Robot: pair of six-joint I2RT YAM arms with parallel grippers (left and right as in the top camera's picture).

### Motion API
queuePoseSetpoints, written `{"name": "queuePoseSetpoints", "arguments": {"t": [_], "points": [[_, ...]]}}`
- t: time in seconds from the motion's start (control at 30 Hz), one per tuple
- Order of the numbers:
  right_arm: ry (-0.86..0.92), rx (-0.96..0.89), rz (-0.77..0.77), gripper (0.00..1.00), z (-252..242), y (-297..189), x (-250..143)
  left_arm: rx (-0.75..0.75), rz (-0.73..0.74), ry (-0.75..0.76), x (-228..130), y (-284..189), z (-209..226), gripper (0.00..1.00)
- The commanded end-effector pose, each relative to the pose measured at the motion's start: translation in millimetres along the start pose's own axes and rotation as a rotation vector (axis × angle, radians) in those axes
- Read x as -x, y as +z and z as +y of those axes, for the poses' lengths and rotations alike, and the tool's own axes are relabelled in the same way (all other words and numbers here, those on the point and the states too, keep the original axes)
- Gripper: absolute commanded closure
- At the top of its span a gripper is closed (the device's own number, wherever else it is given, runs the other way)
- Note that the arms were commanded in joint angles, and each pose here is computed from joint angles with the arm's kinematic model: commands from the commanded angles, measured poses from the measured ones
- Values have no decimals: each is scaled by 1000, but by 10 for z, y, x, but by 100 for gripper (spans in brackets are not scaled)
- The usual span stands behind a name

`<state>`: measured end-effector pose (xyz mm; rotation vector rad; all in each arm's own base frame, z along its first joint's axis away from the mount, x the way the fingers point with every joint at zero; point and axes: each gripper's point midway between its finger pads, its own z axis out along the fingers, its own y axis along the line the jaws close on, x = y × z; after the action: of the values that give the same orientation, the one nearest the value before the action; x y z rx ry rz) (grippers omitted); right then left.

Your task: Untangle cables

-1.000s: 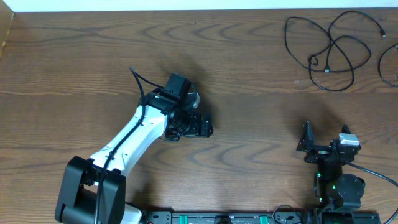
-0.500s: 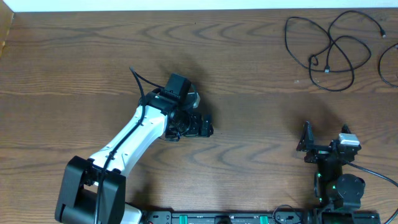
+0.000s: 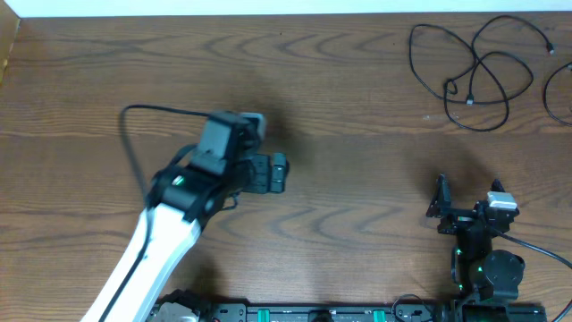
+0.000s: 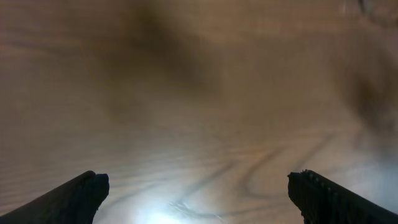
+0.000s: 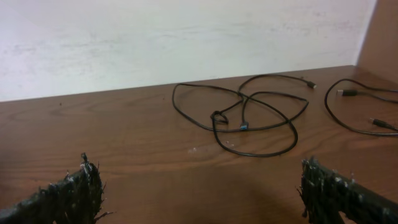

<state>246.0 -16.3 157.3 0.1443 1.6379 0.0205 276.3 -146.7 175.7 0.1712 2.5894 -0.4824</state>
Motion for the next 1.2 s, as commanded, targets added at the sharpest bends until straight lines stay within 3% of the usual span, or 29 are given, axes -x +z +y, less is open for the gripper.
{"name": "queuePoseSetpoints", "arguments": {"t": [0.0,0.17,0.37,0.7,1.17], "points": [[12,-5,-2,1,-4,-3,0,110,-137,-31,157,-412,307,2],[12,-5,-2,1,-4,-3,0,178,-204,-114,83,-765,631,2],[12,-5,-2,1,-4,-3,0,230,-394,-104,-63,-1036,876,2],[12,-5,-2,1,-4,-3,0,216,-652,-67,-296,-830,1030,2],[12,-5,-2,1,-4,-3,0,176,-933,4,-235,-564,1131,2]]}}
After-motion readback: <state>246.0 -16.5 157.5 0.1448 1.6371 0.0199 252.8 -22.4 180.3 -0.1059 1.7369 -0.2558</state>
